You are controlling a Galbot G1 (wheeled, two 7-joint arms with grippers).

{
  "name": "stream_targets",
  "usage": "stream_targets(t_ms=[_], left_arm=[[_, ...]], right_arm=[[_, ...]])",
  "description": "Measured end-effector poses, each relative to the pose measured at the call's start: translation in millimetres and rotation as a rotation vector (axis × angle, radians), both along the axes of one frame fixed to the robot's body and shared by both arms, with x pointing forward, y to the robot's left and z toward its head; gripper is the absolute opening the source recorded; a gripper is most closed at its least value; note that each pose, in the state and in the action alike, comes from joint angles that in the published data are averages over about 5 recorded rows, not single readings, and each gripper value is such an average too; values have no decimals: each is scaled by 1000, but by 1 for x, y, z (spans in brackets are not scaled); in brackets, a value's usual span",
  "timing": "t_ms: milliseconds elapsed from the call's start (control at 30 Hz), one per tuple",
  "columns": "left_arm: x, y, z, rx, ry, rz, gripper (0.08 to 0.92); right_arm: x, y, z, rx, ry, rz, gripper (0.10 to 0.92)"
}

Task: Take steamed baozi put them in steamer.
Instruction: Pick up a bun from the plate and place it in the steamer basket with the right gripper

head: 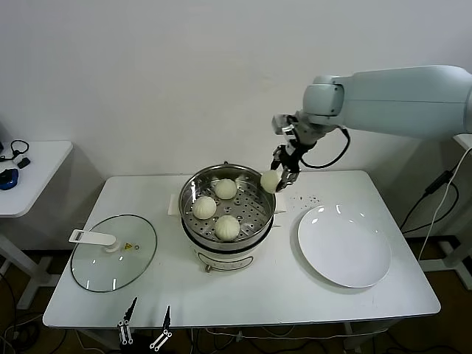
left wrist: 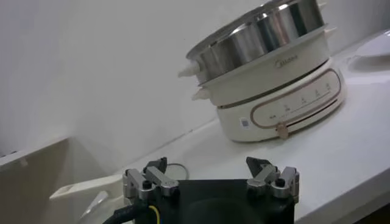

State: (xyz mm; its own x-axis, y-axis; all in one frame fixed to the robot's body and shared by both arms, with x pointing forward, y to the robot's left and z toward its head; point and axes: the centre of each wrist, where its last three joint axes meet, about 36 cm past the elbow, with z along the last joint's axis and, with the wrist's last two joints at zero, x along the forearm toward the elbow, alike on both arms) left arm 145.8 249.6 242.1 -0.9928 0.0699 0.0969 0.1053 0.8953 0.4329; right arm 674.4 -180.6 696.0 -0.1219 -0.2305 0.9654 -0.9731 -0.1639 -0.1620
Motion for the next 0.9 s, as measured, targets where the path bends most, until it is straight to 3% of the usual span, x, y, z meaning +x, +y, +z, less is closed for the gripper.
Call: stream_targets(t_ms=[333, 900], left_arm=[[2, 4, 0, 0, -3, 15, 823], [2, 9, -3, 2, 4, 25, 823]], right_arm=[[11, 47, -39, -1, 18, 24, 611], [17, 63, -101, -25, 59, 28, 611]])
